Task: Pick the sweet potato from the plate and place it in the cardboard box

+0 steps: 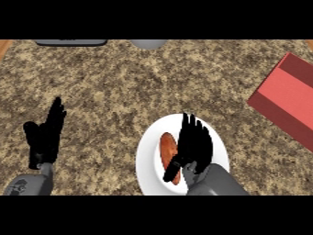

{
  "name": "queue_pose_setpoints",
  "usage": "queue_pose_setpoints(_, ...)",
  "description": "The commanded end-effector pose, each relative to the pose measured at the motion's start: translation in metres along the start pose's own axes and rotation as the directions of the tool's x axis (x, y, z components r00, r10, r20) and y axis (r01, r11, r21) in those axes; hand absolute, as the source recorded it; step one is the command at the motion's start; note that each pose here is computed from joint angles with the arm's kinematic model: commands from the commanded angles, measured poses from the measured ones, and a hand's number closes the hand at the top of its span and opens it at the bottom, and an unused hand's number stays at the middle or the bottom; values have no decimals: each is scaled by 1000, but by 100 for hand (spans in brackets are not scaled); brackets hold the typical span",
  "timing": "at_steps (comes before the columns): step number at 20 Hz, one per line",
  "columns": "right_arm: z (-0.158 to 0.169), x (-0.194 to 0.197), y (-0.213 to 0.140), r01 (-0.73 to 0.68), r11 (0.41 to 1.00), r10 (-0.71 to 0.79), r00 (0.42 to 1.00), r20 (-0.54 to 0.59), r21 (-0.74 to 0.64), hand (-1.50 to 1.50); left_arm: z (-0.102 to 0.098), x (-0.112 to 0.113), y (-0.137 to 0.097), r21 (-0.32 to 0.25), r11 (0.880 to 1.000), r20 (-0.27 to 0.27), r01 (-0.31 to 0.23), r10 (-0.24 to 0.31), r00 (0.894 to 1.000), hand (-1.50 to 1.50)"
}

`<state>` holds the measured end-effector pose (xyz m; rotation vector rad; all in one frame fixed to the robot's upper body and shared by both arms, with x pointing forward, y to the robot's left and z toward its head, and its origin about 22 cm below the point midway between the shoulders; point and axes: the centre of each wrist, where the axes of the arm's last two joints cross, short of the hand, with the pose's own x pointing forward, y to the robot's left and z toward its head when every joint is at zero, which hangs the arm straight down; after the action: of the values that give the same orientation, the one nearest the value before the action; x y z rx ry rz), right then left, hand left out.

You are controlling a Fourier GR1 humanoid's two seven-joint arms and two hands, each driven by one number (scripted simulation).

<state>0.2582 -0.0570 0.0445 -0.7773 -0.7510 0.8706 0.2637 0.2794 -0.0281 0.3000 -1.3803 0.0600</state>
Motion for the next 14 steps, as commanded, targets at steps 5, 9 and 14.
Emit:
queue_pose_setpoints(5,8,19,-1,-6,1000,6,987,-161,5,150,-6,0,1,-3,1000,5,-5,5,1000,0)
queue_pose_setpoints(9,-10,18,11,-21,996,17,999,-43,-89,150,7,6,-1,5,1000,4,-3,3,1000,0)
queue_pose_setpoints(14,-8,21,13,-40,989,33,998,-51,-139,150,-2,5,-1,-6,1000,9,13,-13,1000,0)
